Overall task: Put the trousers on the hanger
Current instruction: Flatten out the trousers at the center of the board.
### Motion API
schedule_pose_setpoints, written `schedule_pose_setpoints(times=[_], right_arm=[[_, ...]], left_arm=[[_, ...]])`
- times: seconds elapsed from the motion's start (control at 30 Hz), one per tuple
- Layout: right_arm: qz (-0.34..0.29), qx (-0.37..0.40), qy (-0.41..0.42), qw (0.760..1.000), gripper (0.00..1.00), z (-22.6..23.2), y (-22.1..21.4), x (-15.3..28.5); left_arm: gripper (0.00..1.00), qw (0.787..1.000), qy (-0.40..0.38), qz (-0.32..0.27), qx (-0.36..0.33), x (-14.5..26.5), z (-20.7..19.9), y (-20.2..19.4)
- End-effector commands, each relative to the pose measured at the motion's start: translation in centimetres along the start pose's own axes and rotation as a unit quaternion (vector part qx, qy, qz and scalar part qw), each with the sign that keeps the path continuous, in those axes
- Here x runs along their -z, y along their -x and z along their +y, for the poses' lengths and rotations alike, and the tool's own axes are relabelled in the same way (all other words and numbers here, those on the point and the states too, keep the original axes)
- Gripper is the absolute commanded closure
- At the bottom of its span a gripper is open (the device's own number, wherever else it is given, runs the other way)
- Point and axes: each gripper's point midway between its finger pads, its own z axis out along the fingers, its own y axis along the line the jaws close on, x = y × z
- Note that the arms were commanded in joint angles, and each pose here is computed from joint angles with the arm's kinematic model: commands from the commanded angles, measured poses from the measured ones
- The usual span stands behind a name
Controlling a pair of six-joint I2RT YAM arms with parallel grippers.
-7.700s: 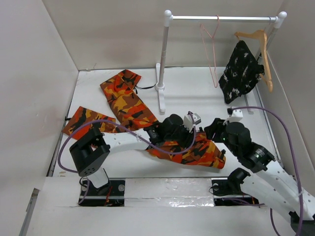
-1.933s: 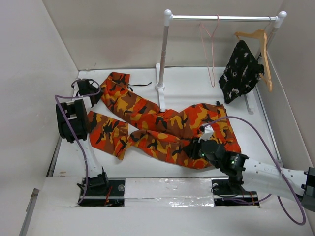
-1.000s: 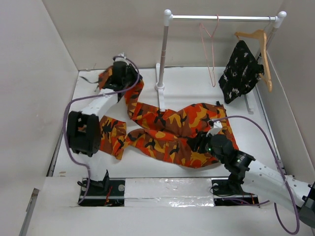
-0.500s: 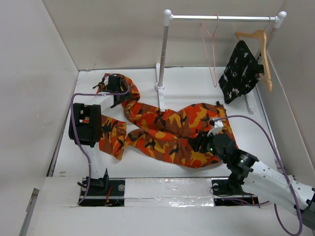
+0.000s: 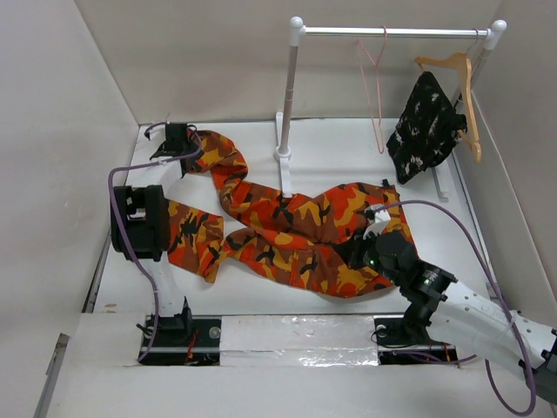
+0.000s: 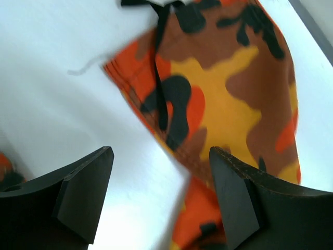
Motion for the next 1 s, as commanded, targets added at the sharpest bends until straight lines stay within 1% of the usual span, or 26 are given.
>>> schedule_pose_setpoints(times=[0.0,0.03,0.07,0.1,0.13,0.23,0.3,0.37,0.43,0.47,0.5,0.57,0.6,0.63,0.67,0.7,0.73,0.77,0.8,0.83,0.87,0.9,0.97], right_arm=[[-0.015,-0.003,0.011,1.000,0.95,0.2,0.4,0.1],[-0.015,-0.004,0.011,1.000,0.92,0.1,0.2,0.1],[-0.014,-0.004,0.011,1.000,0.91,0.0,0.1,0.1],[-0.012,-0.004,0.013,1.000,0.90,0.0,-0.1,0.2],[-0.008,-0.005,0.016,1.000,0.89,0.1,-0.3,0.2],[0.006,-0.009,0.018,1.000,0.89,0.0,-1.3,0.0],[0.010,-0.013,0.018,1.000,0.88,-0.1,-1.6,-0.1],[0.009,-0.018,0.020,1.000,0.88,0.0,-1.7,-0.3],[0.006,-0.022,0.018,1.000,0.85,-0.1,-1.6,-0.5],[0.001,-0.023,0.019,1.000,0.84,0.1,-1.4,-0.6],[0.004,-0.023,0.015,1.000,0.82,-0.1,-1.5,-0.9],[-0.004,-0.022,0.008,1.000,0.77,0.0,-0.9,-1.1],[0.000,-0.020,0.002,1.000,0.75,-0.2,-1.0,-1.3],[-0.004,-0.019,-0.005,1.000,0.71,-0.3,-0.6,-1.3],[-0.004,-0.020,-0.022,1.000,0.69,-0.9,-0.6,-1.4],[-0.006,-0.019,-0.033,0.999,0.66,-1.2,-0.4,-1.3],[-0.008,-0.020,-0.043,0.999,0.61,-1.5,-0.3,-1.3],[-0.017,-0.020,-0.056,0.998,0.57,-1.9,0.2,-1.2],[-0.018,-0.021,-0.065,0.997,0.54,-2.2,0.2,-1.0],[-0.028,-0.024,-0.068,0.997,0.48,-2.3,0.6,-0.8],[-0.039,-0.024,-0.082,0.996,0.44,-3.0,0.9,-0.7],[-0.049,-0.028,-0.089,0.994,0.40,-3.3,1.3,-0.5],[-0.074,-0.042,-0.104,0.991,0.36,-4.1,2.2,-0.3]], left_arm=[[0.27,0.999,0.037,0.004,0.010,-2.1,1.3,1.1],[0.28,0.999,0.036,0.000,0.016,-2.6,1.3,2.3],[0.28,0.999,0.041,0.005,0.014,-3.2,1.5,2.3],[0.28,0.998,0.055,0.020,0.006,-4.1,2.0,1.4],[0.28,0.998,0.055,0.013,0.007,-4.5,1.9,2.6],[0.31,0.998,0.056,0.018,0.000,-5.8,1.8,2.9],[0.36,0.998,0.066,0.022,-0.001,-6.6,2.4,2.7],[0.39,0.998,0.066,0.022,-0.004,-7.1,2.1,2.9],[0.46,0.997,0.069,0.032,-0.011,-7.8,2.1,2.4],[0.47,0.997,0.070,0.037,-0.014,-8.1,2.2,2.1],[0.56,0.996,0.072,0.046,-0.019,-8.6,2.4,1.5],[0.72,0.996,0.074,0.051,-0.020,-9.0,2.5,1.9],[0.90,0.995,0.081,0.048,-0.023,-9.0,2.7,2.0],[0.96,0.995,0.088,0.043,-0.020,-9.0,3.3,2.5],[1.00,0.994,0.099,0.031,-0.014,-8.9,4.5,3.5],[1.00,0.995,0.097,0.025,-0.011,-8.6,4.3,4.0],[1.00,0.994,0.109,0.021,-0.001,-8.6,5.9,4.8],[1.00,0.994,0.112,0.012,0.005,-8.2,6.4,5.8],[1.00,0.993,0.114,-0.012,0.013,-6.9,6.8,7.9],[1.00,0.992,0.123,-0.025,0.012,-6.3,7.7,8.7],[1.00,0.990,0.136,-0.044,0.018,-5.5,8.8,10.3],[1.00,0.984,0.153,-0.084,0.024,-3.5,9.4,12.9],[1.00,0.979,0.167,-0.112,0.028,-1.5,10.4,14.9]])
